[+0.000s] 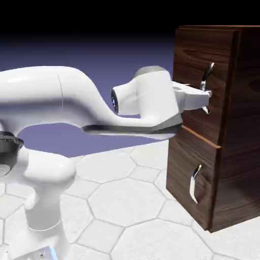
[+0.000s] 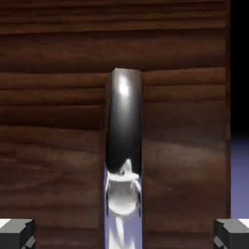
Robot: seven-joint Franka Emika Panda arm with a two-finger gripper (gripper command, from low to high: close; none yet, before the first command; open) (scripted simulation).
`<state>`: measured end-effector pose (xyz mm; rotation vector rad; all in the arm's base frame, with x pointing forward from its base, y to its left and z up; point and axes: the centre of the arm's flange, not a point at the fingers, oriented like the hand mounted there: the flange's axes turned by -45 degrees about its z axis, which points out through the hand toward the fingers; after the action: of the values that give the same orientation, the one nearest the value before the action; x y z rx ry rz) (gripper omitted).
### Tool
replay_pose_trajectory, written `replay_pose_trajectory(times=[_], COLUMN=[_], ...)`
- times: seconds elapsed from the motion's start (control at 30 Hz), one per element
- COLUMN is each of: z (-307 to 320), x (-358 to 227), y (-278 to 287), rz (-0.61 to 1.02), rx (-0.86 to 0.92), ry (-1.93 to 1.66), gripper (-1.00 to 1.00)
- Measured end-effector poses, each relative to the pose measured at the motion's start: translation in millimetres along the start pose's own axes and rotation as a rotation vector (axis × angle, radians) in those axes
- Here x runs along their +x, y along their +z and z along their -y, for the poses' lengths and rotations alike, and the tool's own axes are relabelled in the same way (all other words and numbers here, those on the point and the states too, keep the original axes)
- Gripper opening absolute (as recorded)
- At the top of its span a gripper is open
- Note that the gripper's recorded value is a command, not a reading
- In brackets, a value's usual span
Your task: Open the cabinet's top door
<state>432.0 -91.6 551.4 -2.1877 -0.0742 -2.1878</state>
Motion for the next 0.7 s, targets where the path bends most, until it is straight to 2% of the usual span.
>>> replay_pose_trajectory(times=[0.7], z=[65.6], x=[0.1], y=[-73.8], rz=[0.001], rx=[-0.357], ry=[-0.003], gripper=[-1.0])
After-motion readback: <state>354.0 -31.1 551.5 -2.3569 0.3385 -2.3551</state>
